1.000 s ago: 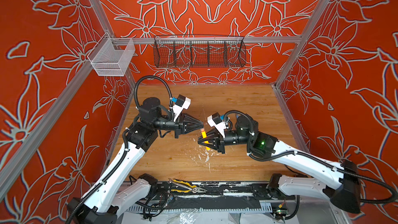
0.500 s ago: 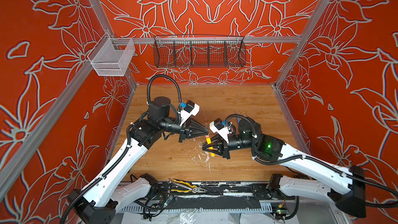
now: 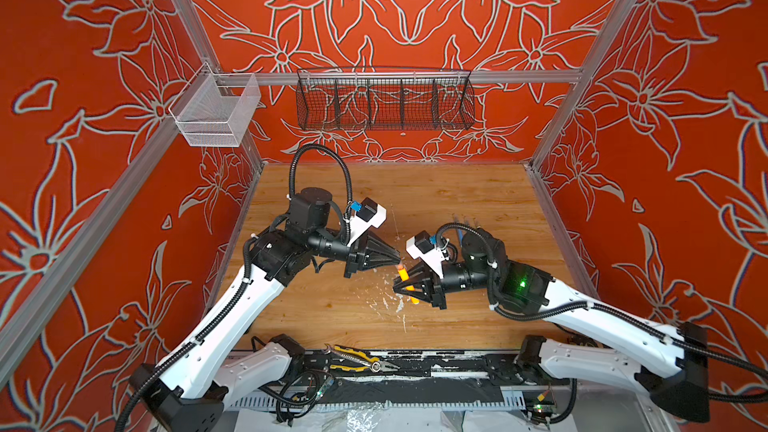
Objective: Insert the pens into the pen caps
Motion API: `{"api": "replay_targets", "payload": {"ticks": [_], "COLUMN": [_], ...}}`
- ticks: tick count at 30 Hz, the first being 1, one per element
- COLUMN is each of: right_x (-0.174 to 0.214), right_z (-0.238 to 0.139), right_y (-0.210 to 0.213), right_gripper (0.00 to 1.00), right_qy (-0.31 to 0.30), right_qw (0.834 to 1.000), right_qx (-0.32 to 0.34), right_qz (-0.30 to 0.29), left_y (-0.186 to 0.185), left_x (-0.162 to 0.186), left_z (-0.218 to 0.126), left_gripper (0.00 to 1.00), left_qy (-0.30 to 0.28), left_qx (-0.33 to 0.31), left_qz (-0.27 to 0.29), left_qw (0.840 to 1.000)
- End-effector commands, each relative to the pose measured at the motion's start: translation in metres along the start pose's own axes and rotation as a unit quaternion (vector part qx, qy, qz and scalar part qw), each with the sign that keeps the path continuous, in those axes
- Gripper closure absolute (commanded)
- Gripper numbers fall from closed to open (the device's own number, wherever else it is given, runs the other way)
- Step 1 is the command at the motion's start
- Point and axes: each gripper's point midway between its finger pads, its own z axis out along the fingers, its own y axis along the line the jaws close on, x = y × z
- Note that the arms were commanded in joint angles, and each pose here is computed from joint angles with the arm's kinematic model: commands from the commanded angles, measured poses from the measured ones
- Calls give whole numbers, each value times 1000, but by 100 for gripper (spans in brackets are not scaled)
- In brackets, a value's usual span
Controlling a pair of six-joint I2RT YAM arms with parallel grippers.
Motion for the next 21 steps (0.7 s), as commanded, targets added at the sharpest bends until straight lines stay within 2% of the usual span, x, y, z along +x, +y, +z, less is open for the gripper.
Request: {"api": "replay_targets", "payload": {"ticks": [1, 14, 21], "right_x": [-109, -107, -108], "right_z": [-45, -41, -39], "right_y": [27, 27, 26], "right_gripper": [100, 100, 100], "right_qy": [-201, -173, -171], "right_qw": [975, 982, 982], "right_qx": [12, 12, 14], "right_qz": [-91, -79, -83], "left_y": [-14, -19, -18], "left_x": [58, 67, 66], "left_z": [6, 15, 15], "left_gripper": [100, 100, 100], "left_qy": [77, 105, 104], "left_qx": [28, 56, 46], "left_qz": [-100, -107, -95], "left_qw": [992, 987, 989]}}
